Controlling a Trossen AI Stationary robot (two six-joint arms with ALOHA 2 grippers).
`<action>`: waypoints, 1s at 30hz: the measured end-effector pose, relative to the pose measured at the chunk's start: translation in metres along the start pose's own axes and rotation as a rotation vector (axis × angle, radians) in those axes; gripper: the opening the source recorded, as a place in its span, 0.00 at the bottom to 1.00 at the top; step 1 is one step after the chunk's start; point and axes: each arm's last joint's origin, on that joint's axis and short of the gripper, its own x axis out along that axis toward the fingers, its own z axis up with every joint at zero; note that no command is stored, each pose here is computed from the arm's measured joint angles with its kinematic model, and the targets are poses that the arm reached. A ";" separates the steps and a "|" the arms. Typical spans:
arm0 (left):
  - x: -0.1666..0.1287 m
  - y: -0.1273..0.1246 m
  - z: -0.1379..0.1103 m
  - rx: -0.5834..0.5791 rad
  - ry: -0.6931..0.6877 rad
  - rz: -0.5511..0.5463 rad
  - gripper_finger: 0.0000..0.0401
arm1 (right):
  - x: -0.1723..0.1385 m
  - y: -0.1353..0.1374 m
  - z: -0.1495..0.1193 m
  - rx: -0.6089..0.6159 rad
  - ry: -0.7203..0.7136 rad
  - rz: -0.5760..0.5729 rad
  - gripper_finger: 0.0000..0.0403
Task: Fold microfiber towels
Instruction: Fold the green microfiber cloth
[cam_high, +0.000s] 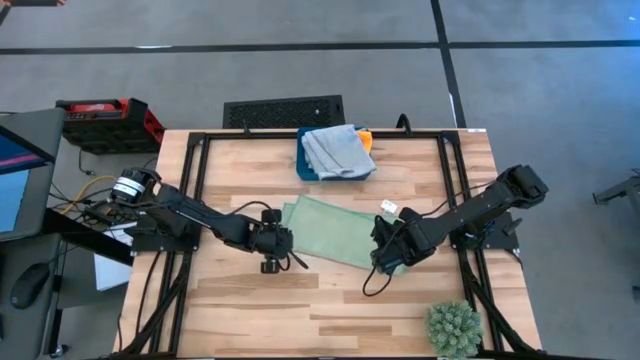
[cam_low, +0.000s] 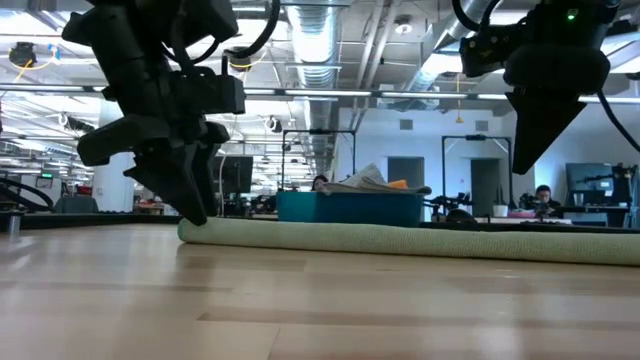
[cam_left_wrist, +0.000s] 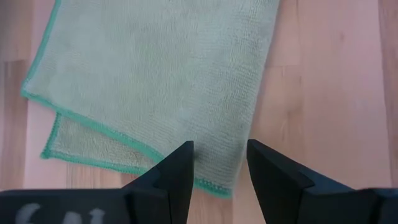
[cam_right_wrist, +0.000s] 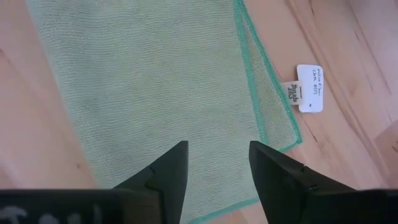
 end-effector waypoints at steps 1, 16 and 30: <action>0.000 0.000 -0.001 -0.005 0.006 0.001 0.35 | 0.000 0.000 0.000 0.000 0.000 0.000 0.48; 0.024 -0.007 -0.009 -0.005 0.120 0.024 0.28 | -0.001 -0.002 -0.001 -0.007 0.012 -0.011 0.48; -0.013 0.009 0.054 0.020 -0.039 0.068 0.01 | -0.043 -0.036 -0.009 0.019 -0.114 0.003 0.48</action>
